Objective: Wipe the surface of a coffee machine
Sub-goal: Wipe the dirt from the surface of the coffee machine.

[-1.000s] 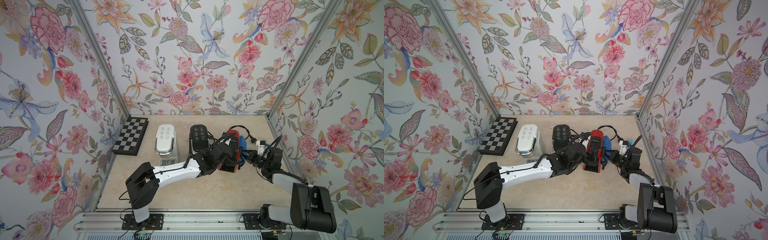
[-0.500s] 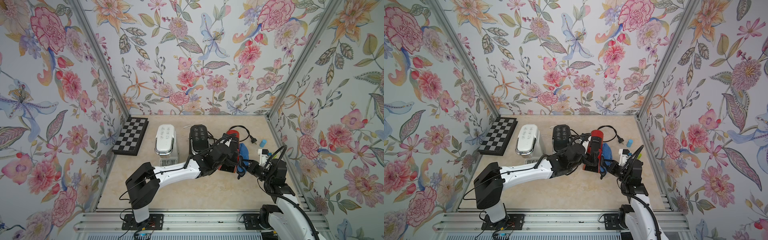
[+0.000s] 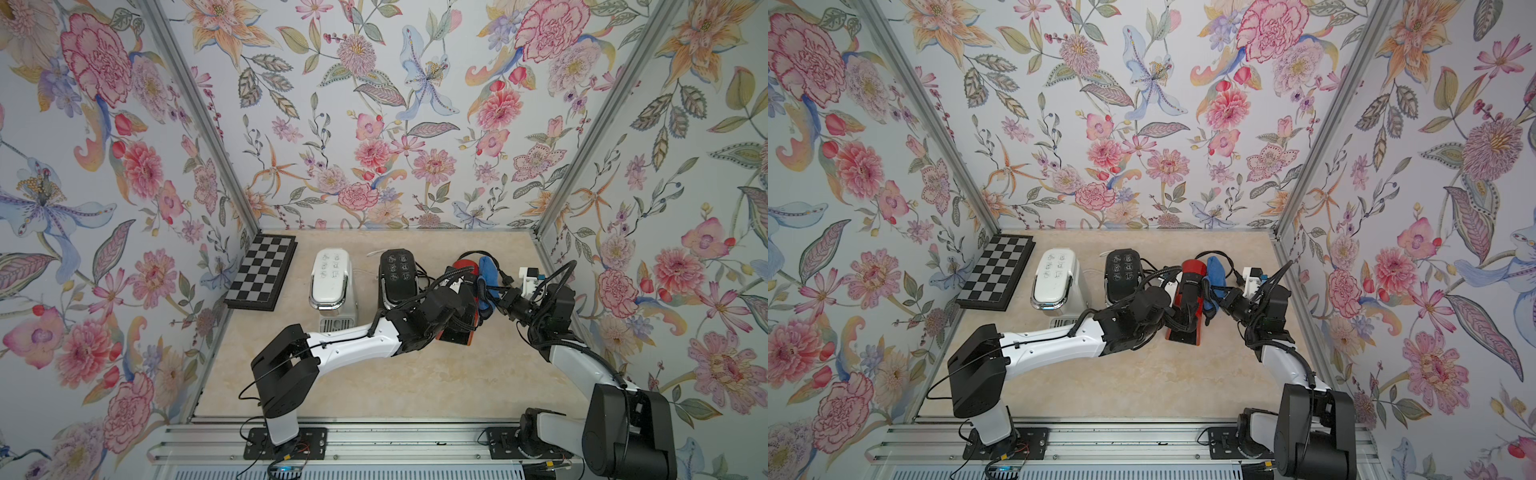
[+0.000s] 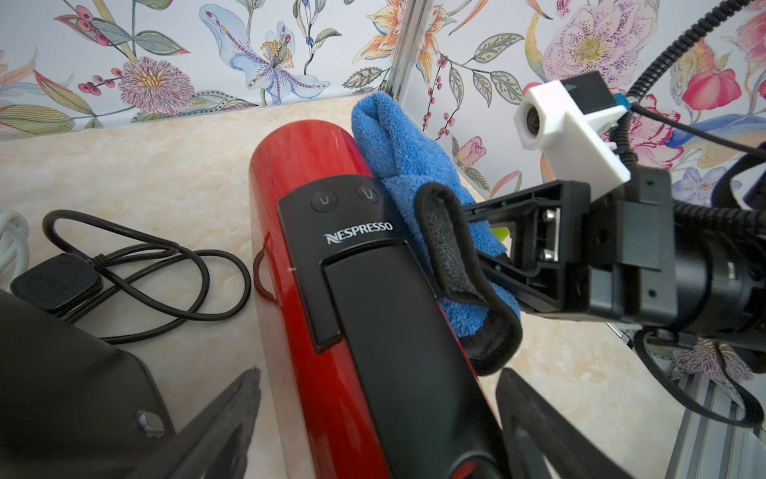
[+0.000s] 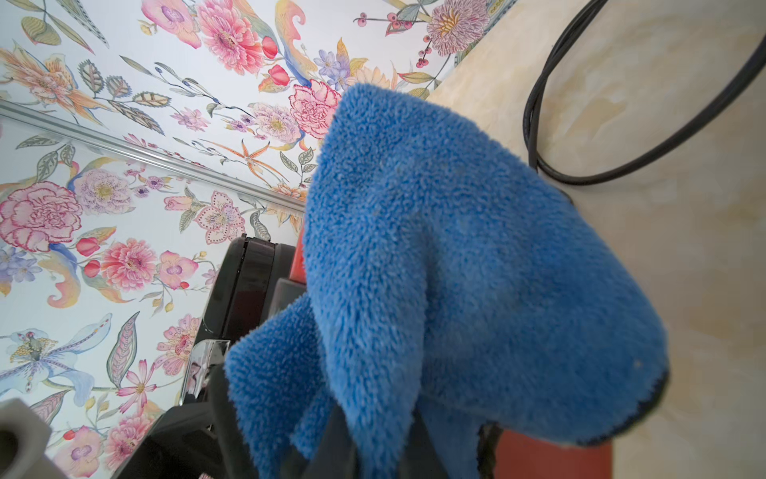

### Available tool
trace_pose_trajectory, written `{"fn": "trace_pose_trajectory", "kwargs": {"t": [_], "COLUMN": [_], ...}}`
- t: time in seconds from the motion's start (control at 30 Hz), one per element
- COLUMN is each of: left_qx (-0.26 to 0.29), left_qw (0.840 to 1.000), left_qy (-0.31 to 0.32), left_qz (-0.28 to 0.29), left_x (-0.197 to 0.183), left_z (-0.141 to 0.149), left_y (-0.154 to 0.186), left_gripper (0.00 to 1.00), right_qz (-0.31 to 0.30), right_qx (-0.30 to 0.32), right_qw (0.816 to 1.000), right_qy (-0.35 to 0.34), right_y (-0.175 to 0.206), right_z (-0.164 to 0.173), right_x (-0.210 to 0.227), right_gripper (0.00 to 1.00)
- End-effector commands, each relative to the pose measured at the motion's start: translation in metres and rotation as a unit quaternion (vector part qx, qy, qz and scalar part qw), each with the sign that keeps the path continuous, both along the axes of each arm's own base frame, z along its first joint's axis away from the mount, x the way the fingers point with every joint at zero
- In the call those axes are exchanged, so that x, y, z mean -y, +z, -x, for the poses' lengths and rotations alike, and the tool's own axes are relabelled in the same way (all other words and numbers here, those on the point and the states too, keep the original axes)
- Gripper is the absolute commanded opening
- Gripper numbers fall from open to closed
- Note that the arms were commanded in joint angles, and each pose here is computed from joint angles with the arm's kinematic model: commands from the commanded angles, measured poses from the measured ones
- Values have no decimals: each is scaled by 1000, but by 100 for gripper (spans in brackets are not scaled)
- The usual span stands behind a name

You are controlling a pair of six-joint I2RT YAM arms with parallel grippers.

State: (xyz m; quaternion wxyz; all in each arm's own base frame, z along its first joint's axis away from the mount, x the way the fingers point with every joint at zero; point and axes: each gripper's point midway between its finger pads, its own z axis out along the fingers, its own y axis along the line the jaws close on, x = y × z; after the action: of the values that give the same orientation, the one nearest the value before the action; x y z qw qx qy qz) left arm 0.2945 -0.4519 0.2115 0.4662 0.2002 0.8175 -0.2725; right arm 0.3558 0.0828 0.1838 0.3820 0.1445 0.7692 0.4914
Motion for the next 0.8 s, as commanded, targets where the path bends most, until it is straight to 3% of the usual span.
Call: {"fn": "trace_pose_trajectory", "kwargs": {"t": [0.0,0.23,0.77], "left_qx": [-16,-19,-19], "left_qw": [1000,1000,1000], "left_qy": [-4,-7,-20], "left_qz": [-23,-19,-13], "left_x": [-3,-2,-3], "left_z": [2,3,9], "left_y": [-21,-22,-25], "left_gripper": [89,89,88], "right_qz": [-20,-81,-140], "right_qx": [33,-21,-118], "right_qw": [999,996,983], "right_qy": [0,-6,7], "right_y": [13,-48,-130], "right_z": [-19,-28,64], "right_x": [7,13,-21], "right_gripper": [0,0,0]}}
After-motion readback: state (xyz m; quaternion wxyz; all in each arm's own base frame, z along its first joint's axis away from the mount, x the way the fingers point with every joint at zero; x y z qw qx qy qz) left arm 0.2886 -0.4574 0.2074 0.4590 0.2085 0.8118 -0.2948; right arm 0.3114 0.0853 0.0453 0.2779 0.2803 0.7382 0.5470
